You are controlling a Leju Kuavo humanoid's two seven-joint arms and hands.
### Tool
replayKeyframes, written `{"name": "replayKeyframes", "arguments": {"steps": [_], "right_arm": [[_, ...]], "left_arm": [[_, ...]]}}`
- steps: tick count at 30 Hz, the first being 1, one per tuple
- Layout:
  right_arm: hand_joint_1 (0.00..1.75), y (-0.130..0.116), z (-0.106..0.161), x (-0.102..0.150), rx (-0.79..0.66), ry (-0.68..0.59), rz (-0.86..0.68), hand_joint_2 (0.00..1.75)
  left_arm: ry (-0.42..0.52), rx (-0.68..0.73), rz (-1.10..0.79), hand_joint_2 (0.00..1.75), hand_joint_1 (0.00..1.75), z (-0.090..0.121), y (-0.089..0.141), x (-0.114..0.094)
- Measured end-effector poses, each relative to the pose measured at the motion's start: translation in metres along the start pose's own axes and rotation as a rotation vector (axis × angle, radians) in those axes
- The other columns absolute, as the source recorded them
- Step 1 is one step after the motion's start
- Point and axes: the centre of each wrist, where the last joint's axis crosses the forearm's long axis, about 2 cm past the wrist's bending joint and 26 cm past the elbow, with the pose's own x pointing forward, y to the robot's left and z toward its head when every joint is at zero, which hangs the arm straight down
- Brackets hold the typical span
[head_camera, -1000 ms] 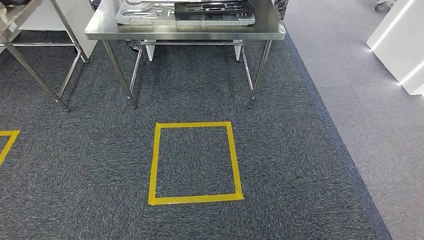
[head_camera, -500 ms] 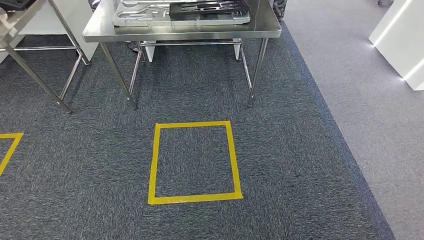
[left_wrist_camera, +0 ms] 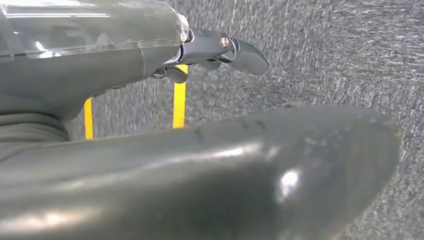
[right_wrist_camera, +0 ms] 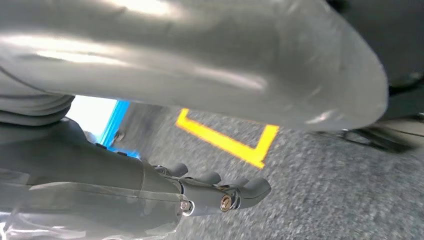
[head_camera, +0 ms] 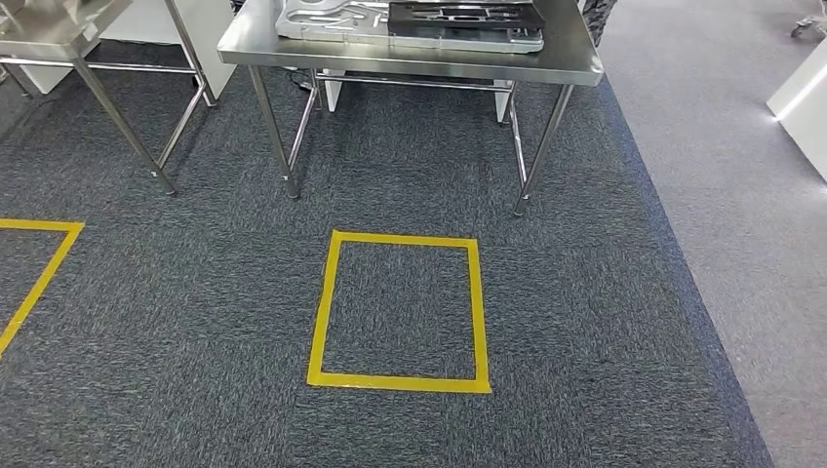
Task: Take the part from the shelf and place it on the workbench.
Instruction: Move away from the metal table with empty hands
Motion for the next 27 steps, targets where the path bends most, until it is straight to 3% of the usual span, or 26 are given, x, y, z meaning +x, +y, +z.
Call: {"name": "replayKeyframes", "arguments": {"steps": [11,19,27], "right_arm": [[0.00,-0.007,0.000,0.001,-0.065,-0.022,0.221,0.00],[0.00,-0.011,0.000,0.003,-0.076,-0.026,0.272,0.00],[0.00,-0.012,0.000,0.002,-0.093,-0.054,0.315,0.00]], "left_arm": [[0.012,0.078,0.100,0.00,0.00,0.001,-0.006,-0.003],[-0.064,0.106,0.054,0.00,0.00,0.002,-0.012,-0.005],[-0.054,0.125,0.058,0.00,0.00,0.003,-0.016,-0.006]]}}
